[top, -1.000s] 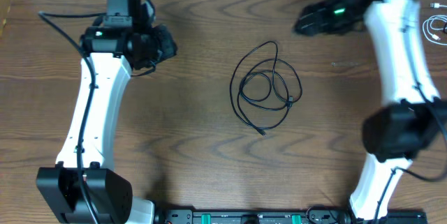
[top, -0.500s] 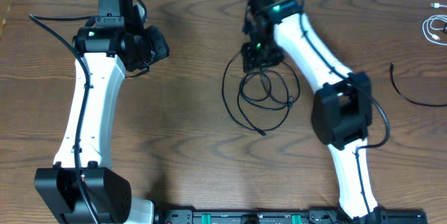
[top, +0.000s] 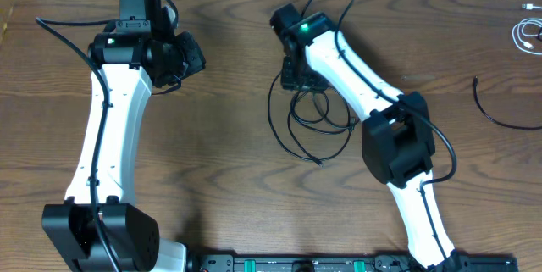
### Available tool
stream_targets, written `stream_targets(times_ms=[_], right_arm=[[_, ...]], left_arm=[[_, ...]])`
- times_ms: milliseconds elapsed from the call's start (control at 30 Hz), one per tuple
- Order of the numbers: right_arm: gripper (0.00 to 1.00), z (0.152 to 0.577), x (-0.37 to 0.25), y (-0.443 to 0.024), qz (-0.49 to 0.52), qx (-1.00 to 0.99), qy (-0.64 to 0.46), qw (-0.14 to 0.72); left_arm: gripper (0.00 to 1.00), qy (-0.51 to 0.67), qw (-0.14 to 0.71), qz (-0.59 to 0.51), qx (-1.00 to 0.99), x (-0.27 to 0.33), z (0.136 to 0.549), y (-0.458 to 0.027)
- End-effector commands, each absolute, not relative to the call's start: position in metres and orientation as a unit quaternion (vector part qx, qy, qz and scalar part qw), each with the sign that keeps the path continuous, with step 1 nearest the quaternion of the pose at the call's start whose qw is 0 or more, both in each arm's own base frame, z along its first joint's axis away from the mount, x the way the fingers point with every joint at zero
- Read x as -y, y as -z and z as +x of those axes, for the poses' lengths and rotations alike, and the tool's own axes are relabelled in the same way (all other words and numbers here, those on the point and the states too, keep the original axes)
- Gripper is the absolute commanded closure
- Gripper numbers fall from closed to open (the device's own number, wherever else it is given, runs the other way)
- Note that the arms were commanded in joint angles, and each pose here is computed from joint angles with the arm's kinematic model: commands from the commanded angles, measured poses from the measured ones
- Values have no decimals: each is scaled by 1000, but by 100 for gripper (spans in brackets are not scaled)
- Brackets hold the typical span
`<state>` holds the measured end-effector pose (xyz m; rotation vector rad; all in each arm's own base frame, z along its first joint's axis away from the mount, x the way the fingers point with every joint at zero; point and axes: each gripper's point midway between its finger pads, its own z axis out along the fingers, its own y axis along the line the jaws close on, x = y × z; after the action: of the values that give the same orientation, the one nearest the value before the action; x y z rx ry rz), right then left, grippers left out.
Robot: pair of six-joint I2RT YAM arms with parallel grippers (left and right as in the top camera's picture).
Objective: Untangle cables
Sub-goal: 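Move the right gripper over the remaining black cable and grasp it, then lift the last black cable and place it at the right edge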
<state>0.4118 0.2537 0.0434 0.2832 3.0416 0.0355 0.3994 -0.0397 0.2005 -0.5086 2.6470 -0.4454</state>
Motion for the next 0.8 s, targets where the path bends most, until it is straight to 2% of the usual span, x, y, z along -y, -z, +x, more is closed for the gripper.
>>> stream_targets(times_ms=[0,233,400,433,467,633,733,767], right_arm=[[42,396,-263,-19,148,-988,2,34],[48,390,-268,5,166,-985,-4,34],[77,383,-264,23,161,-987,-2,27],[84,381,-263,27,150,-988,1,24],[99,378,-261,29,144,-989,4,20],[99,398,-251,2,43,-998,-14,39],[99,419,-238,-42,6,-997,-44,68],[99,432,-226,-78,-9,-993,-69,95]], left_arm=[[64,153,201,-185,-950,37,398,-199],[64,153,198,-185,-950,37,396,-198],[64,153,198,-185,-950,37,396,-198],[64,153,198,-185,-950,37,396,-198],[64,153,198,-185,-950,37,396,-198],[64,153,198,-185,-950,37,396,-198],[64,153,198,-185,-950,37,396,-198],[64,153,198,-185,-950,37,396,-198]])
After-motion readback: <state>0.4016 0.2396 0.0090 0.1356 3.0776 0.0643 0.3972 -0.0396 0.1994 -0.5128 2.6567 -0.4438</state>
